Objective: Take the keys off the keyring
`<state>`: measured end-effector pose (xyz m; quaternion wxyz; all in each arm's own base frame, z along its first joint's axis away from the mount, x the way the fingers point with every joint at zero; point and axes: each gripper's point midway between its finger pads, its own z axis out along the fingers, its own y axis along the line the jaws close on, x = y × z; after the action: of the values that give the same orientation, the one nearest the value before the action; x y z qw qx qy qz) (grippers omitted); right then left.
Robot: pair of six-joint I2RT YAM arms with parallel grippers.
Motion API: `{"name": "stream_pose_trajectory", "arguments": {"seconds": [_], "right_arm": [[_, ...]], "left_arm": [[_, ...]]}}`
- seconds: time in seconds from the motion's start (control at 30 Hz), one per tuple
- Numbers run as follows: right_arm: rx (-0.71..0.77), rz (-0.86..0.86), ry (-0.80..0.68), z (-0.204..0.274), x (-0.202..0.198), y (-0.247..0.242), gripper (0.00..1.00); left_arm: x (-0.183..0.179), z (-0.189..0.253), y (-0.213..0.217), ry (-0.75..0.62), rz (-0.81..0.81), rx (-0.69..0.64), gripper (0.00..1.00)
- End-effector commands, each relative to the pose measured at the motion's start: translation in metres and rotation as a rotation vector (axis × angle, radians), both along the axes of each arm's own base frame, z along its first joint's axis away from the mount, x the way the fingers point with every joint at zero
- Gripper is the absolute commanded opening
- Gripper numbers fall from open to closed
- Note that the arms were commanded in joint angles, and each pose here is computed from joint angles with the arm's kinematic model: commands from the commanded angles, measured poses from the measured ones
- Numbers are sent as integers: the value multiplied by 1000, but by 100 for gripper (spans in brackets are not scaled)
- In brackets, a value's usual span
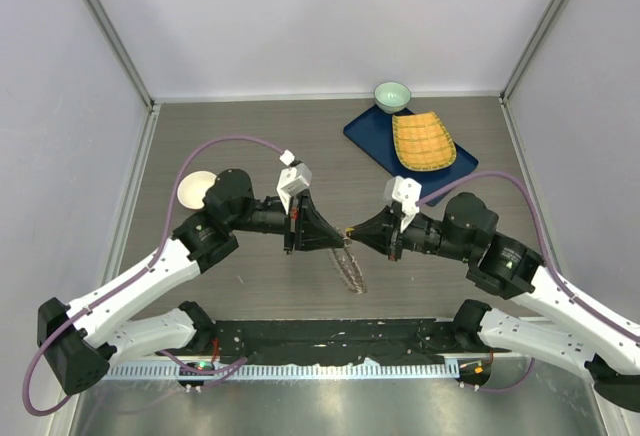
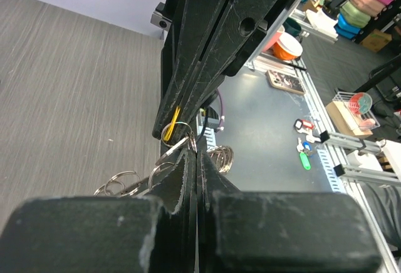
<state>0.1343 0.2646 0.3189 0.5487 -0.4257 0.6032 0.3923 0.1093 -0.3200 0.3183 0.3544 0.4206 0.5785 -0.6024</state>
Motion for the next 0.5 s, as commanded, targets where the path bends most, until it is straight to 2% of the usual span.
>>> {"name": "stream_pose_trajectory", "arguments": {"seconds": [0.0,0.47], "right_arm": [[47,-16,-43,30,7,4,1],[0,-13,-20,22,12,11,7]], "left_arm": [[-6,10,2,-47,-40,-20,0],[-1,0,-4,8,-24,-14,0]]}}
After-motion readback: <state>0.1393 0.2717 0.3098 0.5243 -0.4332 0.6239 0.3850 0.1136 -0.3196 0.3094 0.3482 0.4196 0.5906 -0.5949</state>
